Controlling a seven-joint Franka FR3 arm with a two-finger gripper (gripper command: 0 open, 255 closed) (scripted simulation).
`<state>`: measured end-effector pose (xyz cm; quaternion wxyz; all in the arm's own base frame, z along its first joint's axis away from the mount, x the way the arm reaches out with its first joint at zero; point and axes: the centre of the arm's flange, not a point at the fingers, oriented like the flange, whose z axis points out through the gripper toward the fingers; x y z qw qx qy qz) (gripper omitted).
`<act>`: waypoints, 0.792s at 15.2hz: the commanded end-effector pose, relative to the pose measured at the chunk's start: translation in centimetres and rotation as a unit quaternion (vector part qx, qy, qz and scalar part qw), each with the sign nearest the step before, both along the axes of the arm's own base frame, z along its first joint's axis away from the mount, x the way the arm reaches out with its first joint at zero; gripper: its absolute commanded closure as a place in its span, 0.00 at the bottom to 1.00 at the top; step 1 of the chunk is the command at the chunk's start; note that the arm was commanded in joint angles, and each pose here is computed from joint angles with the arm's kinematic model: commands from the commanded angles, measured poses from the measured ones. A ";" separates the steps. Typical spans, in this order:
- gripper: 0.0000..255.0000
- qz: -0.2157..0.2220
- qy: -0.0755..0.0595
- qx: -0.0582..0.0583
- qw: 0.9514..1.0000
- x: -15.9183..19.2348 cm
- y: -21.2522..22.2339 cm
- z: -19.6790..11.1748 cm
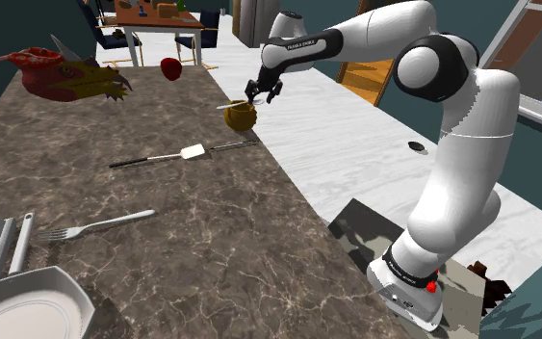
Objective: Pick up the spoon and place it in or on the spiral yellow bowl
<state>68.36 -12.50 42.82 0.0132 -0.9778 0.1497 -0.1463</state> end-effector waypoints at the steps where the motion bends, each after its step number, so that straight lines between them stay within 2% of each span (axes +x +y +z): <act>1: 0.00 0.000 0.000 0.000 1.000 0.0 0.0 0.0; 4: 0.00 0.000 0.000 0.000 1.000 0.0 0.0 0.0; 8: 0.00 0.000 0.000 0.000 1.000 -1.5 0.1 4.8; 12: 0.00 0.000 0.000 0.000 1.000 -1.5 0.1 4.8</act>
